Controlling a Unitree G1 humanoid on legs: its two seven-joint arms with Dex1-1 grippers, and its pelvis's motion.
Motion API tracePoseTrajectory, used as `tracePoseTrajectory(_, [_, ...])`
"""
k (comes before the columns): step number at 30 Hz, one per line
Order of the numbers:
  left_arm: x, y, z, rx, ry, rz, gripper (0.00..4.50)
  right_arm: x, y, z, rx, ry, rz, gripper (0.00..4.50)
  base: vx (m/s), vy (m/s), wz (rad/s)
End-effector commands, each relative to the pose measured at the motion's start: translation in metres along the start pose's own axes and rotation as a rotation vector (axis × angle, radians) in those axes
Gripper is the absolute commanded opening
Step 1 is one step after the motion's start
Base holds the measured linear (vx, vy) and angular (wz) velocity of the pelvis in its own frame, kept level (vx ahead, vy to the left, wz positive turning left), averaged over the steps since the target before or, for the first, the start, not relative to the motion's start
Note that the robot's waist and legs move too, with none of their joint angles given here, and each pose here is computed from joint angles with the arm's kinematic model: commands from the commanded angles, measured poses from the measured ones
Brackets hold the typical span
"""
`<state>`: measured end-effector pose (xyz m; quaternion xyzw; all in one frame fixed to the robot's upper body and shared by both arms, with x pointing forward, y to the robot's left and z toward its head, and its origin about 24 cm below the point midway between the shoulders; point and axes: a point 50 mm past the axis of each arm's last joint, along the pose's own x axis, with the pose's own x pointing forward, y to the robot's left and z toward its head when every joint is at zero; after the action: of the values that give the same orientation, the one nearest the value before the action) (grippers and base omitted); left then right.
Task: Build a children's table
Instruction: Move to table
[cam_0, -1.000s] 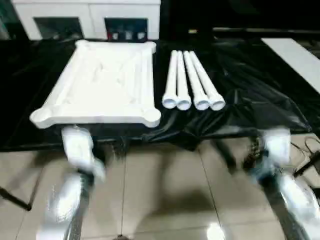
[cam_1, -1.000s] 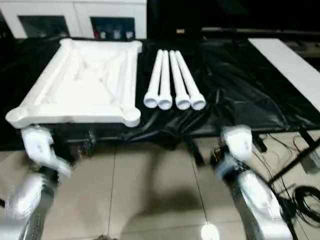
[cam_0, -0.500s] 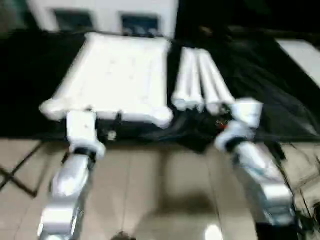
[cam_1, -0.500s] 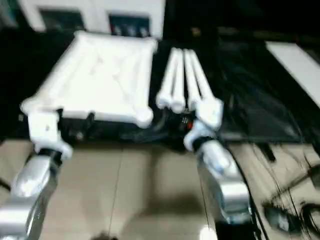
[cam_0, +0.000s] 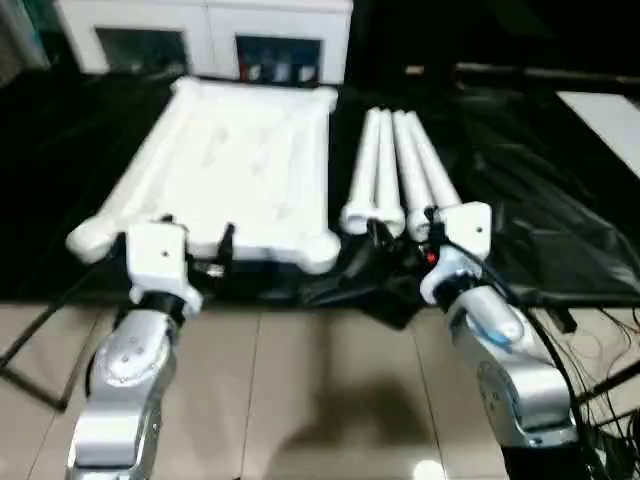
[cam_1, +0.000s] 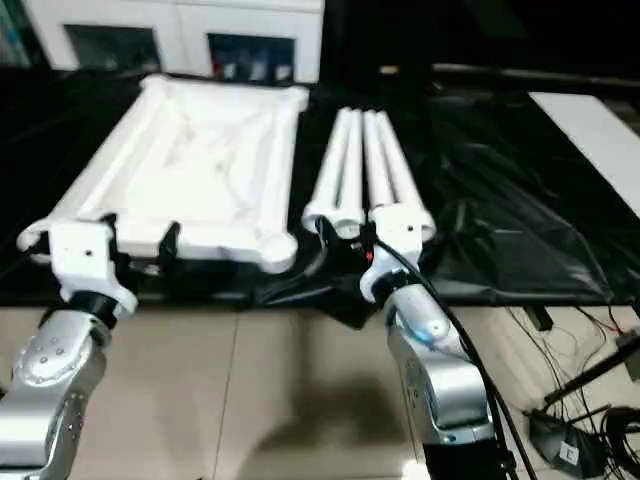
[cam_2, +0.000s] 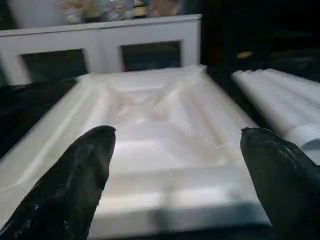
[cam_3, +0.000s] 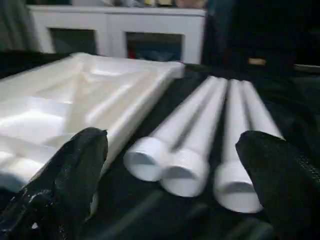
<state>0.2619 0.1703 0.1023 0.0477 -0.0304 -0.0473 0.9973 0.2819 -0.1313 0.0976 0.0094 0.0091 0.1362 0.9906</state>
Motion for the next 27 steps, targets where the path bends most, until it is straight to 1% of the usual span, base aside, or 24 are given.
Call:
tracePoseTrajectory(1, [0.0,0.005,0.002,0.014,-0.001,0.008,4.47,0.002,0.003,0.006,-0.016,-0.027,0.023,4.5,0.164,-0.008,0.22])
tracePoseTrajectory(2, [0.0,0.004,0.003,0.014,-0.001,0.002,4.47,0.002,0.005,0.006,-0.06,-0.028,0.03,4.5,0.164,-0.008,0.22])
tracePoseTrajectory(3, [0.001,0.003,0.003,0.013,0.0,-0.001,4.47,0.002,0.007,0.008,-0.041,-0.043,0.041,4.5,0.192,0.033,0.5])
tracePoseTrajectory(5, [0.001,0.003,0.003,0.014,0.0,-0.001,4.47,0.002,0.008,0.008,-0.032,-0.045,0.042,4.5,0.23,-0.004,0.6])
tracePoseTrajectory(8, [0.002,0.004,0.003,0.017,0.002,-0.001,4.47,0.002,0.012,0.006,-0.007,-0.033,0.064,4.5,0.162,-0.059,0.38])
tracePoseTrajectory(10, [0.002,0.004,0.003,0.019,0.003,-0.003,4.47,0.002,0.013,0.007,-0.011,-0.038,0.069,4.5,0.14,-0.064,0.09])
tracePoseTrajectory(12, [0.002,0.004,0.003,0.02,0.003,-0.005,4.47,0.002,0.013,0.007,-0.015,-0.039,0.061,4.5,0.148,-0.112,0.18])
tracePoseTrajectory(13, [0.003,0.004,0.003,0.019,0.003,-0.008,4.47,0.001,0.011,0.006,0.009,-0.036,0.04,4.5,0.202,-0.101,0.21])
tracePoseTrajectory(15, [0.004,0.003,0.003,0.015,0.006,-0.03,4.47,0.0,0.008,0.007,0.026,-0.035,0.023,4.5,0.196,-0.075,0.08])
tracePoseTrajectory(21, [0.008,-0.004,0.001,0.015,0.006,-0.093,4.47,-0.008,0.001,0.012,0.013,-0.042,-0.021,4.5,0.185,0.055,-0.27])
tracePoseTrajectory(22, [0.008,-0.008,0.001,0.009,0.004,-0.126,4.47,-0.012,-0.002,0.013,-0.002,-0.039,-0.041,4.5,0.213,0.087,-0.06])
tracePoseTrajectory(24, [0.008,-0.01,0.001,0.0,0.0,-0.142,4.47,-0.013,-0.002,0.013,-0.006,-0.034,-0.044,4.5,0.231,0.07,-0.02])
tracePoseTrajectory(25, [0.005,-0.014,0.002,-0.039,-0.012,-0.194,4.47,-0.016,-0.003,0.013,-0.008,-0.028,-0.035,4.5,0.225,0.018,0.03])
tracePoseTrajectory(27, [0.001,-0.018,0.001,-0.053,-0.018,-0.256,4.47,-0.018,-0.002,0.013,-0.005,-0.02,-0.013,4.5,0.224,0.026,0.13])
